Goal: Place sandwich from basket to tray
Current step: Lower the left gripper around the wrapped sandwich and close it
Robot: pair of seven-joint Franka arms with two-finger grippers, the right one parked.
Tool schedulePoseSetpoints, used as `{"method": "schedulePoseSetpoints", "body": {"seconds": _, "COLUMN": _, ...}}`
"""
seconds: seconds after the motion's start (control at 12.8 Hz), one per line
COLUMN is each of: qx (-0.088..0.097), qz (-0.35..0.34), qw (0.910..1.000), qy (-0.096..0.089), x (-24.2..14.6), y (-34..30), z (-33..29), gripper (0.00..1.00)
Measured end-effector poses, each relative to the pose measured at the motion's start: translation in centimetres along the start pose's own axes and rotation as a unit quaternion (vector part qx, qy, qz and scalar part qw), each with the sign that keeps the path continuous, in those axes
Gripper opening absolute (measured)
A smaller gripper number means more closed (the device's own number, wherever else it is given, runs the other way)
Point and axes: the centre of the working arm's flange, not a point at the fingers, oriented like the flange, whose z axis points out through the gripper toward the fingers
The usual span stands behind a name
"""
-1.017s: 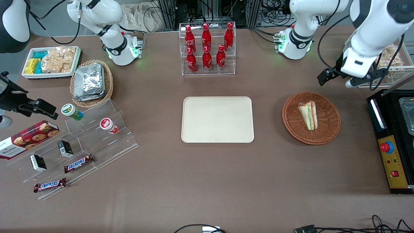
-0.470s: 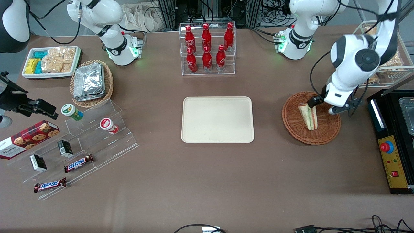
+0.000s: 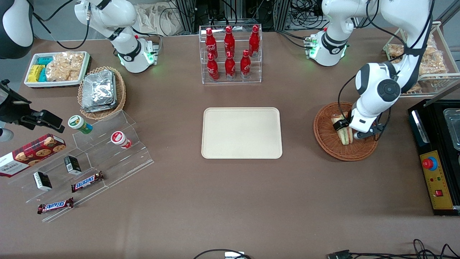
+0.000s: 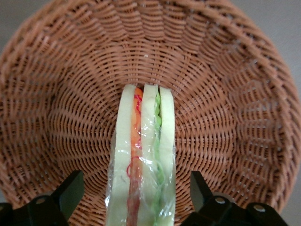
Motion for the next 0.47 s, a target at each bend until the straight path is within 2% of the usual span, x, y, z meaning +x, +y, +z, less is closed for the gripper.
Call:
{"method": "schedulePoseSetpoints", "body": {"seconds": 0.23, "qx": 0.0, "qz": 0.0, "qw": 1.0, "qy": -0.001, "x": -0.01, "y": 0.0, "z": 0.15, "gripper": 1.0}}
{"method": "schedulePoseSetpoints", "body": {"seconds": 0.31, "qx": 0.0, "qz": 0.0, "qw": 1.0, "qy": -0.001, "x": -0.01, "y": 0.0, "z": 0.15, "gripper": 0.95}}
{"method": "schedulePoseSetpoints", "body": {"seconds": 0.39, "qx": 0.0, "qz": 0.0, "qw": 1.0, "qy": -0.001, "x": -0.01, "y": 0.0, "z": 0.15, "gripper": 0.95}}
{"method": "schedulePoseSetpoints", "body": {"seconds": 0.47, "qx": 0.0, "qz": 0.0, "qw": 1.0, "qy": -0.001, "x": -0.01, "y": 0.0, "z": 0.15, "gripper": 0.86}}
